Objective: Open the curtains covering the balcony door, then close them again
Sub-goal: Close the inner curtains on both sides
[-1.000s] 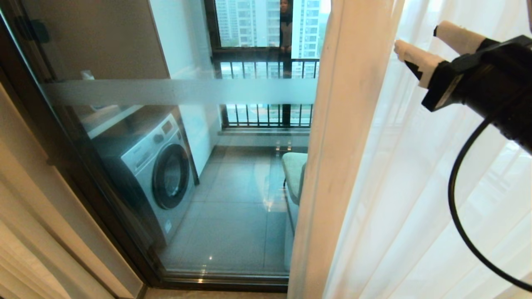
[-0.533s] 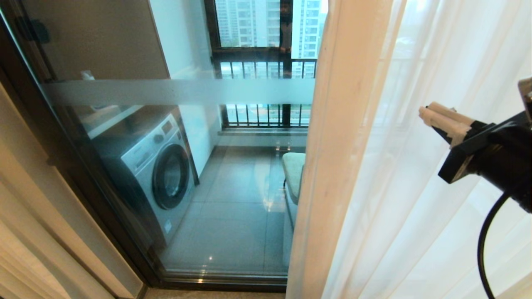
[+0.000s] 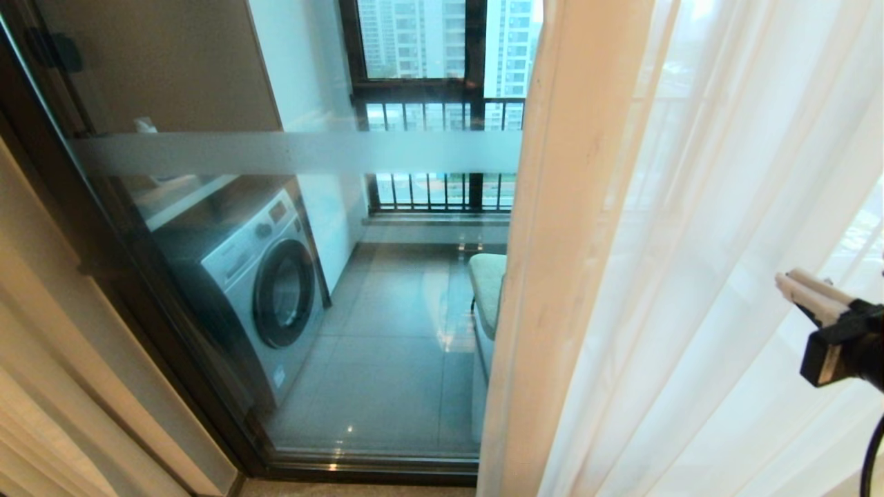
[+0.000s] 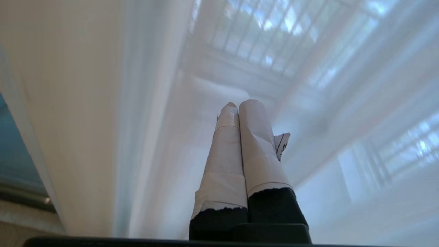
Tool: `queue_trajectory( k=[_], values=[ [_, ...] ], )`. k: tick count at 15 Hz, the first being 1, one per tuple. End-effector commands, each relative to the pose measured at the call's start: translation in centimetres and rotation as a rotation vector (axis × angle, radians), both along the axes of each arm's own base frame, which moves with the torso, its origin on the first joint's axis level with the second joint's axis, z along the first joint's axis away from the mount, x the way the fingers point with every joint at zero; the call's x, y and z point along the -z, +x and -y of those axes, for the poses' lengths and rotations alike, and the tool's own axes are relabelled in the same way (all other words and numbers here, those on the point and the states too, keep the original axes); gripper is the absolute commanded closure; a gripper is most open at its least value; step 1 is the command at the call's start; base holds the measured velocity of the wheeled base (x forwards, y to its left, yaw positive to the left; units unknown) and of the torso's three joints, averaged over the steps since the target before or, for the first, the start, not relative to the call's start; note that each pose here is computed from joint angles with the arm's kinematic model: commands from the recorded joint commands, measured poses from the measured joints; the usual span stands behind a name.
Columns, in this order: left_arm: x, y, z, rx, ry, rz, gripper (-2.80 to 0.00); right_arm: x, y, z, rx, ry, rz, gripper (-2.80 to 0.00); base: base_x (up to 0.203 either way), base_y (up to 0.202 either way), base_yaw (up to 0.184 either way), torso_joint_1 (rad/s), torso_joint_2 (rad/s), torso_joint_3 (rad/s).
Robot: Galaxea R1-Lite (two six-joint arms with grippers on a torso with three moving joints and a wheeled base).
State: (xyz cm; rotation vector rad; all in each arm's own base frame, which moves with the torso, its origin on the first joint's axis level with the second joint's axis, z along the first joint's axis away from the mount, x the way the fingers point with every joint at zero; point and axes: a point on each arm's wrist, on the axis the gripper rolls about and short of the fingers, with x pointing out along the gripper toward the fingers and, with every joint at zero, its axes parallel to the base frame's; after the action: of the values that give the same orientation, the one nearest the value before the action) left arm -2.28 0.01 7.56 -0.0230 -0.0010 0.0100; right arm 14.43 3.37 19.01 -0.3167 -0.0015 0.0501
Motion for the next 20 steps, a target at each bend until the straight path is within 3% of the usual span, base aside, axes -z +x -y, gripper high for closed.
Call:
queue_trajectory(
  k=[1, 6, 14, 20],
  values=[
    [0.0, 0.0, 0.0, -0.001, 0.000, 0.001, 0.00, 1.9, -2.9, 1.8, 0.084, 0.020, -0.021, 0.00, 0.000, 0.000, 0.000, 0.000, 0.00, 0.000],
    [0.0, 0.0, 0.0, -0.001, 0.000, 0.001, 0.00, 4.2, -7.6, 3.0, 0.121, 0.075, -0.075, 0.00, 0.000, 0.000, 0.000, 0.000, 0.00, 0.000],
    [0.0, 0.0, 0.0, -0.001, 0.000, 0.001, 0.00, 7.8, -13.8, 3.7, 0.187, 0.079, -0.108, 0.00, 0.000, 0.000, 0.000, 0.000, 0.00, 0.000],
    [0.0, 0.0, 0.0, -0.001, 0.000, 0.001, 0.00, 10.7, -16.0, 3.3, 0.028, 0.100, -0.041, 0.00, 0.000, 0.000, 0.000, 0.000, 0.00, 0.000]
  ],
)
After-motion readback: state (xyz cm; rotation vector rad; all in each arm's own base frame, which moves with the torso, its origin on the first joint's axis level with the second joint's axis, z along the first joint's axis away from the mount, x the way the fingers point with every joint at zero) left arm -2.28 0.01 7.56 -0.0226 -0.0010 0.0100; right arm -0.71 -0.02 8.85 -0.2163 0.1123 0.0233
